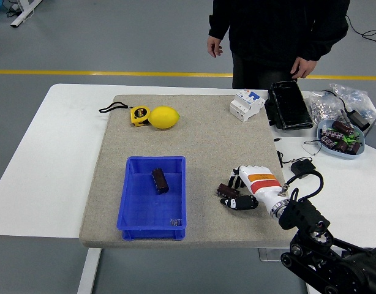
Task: Pick up the battery,place it into the box
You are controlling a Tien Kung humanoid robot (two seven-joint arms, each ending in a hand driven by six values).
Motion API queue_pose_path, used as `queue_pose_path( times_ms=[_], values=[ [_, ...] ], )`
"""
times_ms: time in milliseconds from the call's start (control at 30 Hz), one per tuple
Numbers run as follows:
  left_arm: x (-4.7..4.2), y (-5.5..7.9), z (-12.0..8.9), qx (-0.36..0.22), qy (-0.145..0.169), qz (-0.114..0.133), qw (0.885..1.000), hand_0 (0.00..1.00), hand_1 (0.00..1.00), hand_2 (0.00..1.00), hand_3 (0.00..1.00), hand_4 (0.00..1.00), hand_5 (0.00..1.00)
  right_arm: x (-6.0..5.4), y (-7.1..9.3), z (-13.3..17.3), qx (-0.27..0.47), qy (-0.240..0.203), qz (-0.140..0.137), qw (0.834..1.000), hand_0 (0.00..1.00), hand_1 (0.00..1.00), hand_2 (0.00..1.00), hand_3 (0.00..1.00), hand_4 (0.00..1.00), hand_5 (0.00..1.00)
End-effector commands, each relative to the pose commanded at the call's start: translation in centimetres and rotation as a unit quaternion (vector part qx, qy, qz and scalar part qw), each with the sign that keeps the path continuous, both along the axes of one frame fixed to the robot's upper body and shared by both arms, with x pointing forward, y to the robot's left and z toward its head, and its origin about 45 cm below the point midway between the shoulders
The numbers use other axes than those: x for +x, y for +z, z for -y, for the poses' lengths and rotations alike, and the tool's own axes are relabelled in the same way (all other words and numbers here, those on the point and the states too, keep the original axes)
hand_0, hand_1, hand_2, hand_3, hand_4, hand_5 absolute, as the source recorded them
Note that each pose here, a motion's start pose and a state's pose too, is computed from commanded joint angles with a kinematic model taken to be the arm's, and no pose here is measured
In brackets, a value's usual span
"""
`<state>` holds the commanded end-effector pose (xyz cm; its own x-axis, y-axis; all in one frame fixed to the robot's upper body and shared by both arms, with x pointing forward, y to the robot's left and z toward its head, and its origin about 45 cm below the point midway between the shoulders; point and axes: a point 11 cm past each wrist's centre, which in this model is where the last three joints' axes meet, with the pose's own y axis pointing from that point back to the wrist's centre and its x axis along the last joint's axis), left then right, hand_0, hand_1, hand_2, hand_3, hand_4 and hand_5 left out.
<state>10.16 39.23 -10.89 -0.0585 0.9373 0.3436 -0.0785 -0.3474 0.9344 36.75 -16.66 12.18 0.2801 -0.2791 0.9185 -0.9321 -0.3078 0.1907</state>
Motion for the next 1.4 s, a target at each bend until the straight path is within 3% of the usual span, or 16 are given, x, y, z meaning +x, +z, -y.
queue_pose_path(
  times_ms=[233, 900, 1167, 1400],
  values=[
    [-0.02, 0.0, 0.1, -0.001, 0.000, 0.000, 1.000, 0.719, 0.675, 0.684, 0.585, 0.630, 0.544, 0.0, 0.0, 0.0, 0.000, -0.001, 0.002, 1.000, 0.269, 0.347, 0.405, 0.427, 0.846, 0.231],
    [-0.11, 0.0, -0.1, -0.001, -0.002, -0.002, 1.000, 0.719, 0.675, 0.679, 0.585, 0.629, 0.543, 0.4, 1.4, -0.3, 0.024, -0.004, 0.012, 1.000, 0.240, 0.341, 0.397, 0.421, 0.820, 0.229],
    [-0.27, 0.0, -0.3, 0.001, 0.000, -0.003, 1.000, 0.718, 0.674, 0.680, 0.586, 0.629, 0.542, 0.9, 4.8, -2.6, 0.053, 0.016, 0.043, 0.998, 0.238, 0.343, 0.399, 0.422, 0.805, 0.215],
    [-0.61, 0.0, -0.5, 0.003, -0.002, -0.007, 1.000, 0.718, 0.674, 0.678, 0.586, 0.630, 0.543, 0.9, 8.9, -8.1, 0.096, 0.067, 0.076, 0.990, 0.235, 0.340, 0.398, 0.421, 0.794, 0.208]
  ],
)
